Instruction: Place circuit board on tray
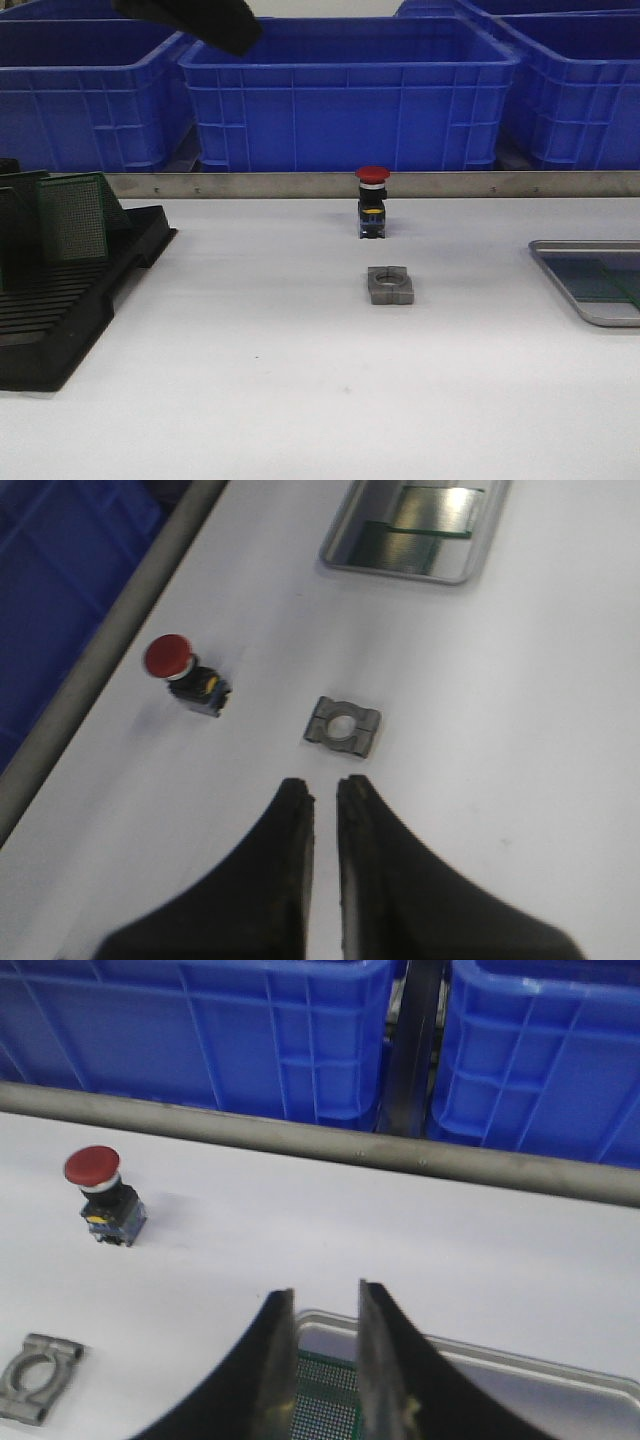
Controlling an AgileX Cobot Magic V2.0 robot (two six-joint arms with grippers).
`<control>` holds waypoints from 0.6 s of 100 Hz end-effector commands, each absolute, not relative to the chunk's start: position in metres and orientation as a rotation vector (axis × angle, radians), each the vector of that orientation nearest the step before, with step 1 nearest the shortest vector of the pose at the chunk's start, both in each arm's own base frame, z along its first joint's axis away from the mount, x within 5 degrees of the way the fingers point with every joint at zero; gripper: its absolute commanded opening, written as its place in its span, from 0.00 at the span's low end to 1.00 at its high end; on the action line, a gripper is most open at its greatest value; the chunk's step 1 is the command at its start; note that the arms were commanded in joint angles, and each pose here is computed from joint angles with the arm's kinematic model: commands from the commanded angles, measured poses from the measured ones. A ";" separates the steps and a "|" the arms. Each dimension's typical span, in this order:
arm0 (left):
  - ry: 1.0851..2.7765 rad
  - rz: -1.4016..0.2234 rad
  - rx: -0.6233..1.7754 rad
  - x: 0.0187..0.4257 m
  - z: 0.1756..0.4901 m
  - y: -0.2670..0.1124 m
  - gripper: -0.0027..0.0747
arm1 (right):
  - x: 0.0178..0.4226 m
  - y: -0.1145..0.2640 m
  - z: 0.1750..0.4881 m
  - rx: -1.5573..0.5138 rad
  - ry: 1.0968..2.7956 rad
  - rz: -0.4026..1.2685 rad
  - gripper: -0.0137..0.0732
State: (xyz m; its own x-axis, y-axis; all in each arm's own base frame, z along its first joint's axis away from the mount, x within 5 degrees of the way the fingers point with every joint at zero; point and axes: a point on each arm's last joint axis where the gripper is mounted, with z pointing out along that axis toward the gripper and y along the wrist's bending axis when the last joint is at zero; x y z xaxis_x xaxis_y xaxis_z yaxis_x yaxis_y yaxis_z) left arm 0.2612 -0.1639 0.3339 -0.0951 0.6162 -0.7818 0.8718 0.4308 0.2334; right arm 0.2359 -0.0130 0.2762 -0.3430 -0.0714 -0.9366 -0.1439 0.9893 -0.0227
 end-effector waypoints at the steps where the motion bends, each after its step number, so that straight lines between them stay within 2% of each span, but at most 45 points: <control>1: 1.791 -0.364 1.052 0.259 0.369 -0.141 0.01 | 0.218 -0.004 0.300 -0.164 1.797 0.129 0.16; 8: 1.812 -0.343 0.971 0.258 0.378 -0.121 0.01 | 0.204 0.001 0.306 -0.183 1.752 0.133 0.07; 24: 1.833 -0.221 0.769 0.249 0.388 -0.071 0.01 | 0.172 0.012 0.310 -0.246 1.654 0.183 0.09; 40: 1.801 -0.063 0.496 0.221 0.390 -0.025 0.01 | 0.146 0.023 0.307 -0.315 1.571 0.246 0.09; 51: 1.738 0.012 0.392 0.195 0.389 -0.013 0.01 | 0.129 0.026 0.303 -0.326 1.530 0.237 0.09; 60: 1.711 -0.051 0.326 0.177 0.381 -0.016 0.01 | 0.115 0.026 0.301 -0.313 1.498 0.201 0.09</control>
State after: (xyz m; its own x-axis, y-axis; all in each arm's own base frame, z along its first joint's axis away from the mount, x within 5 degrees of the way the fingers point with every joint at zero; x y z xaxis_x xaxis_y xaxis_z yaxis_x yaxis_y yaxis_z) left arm 0.1925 -0.0171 0.3712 -0.2086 0.3009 -0.9305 0.3113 0.9224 0.2285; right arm 0.1258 0.0234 0.2911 -0.0059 -0.1104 -0.9939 -0.3217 0.9413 -0.1027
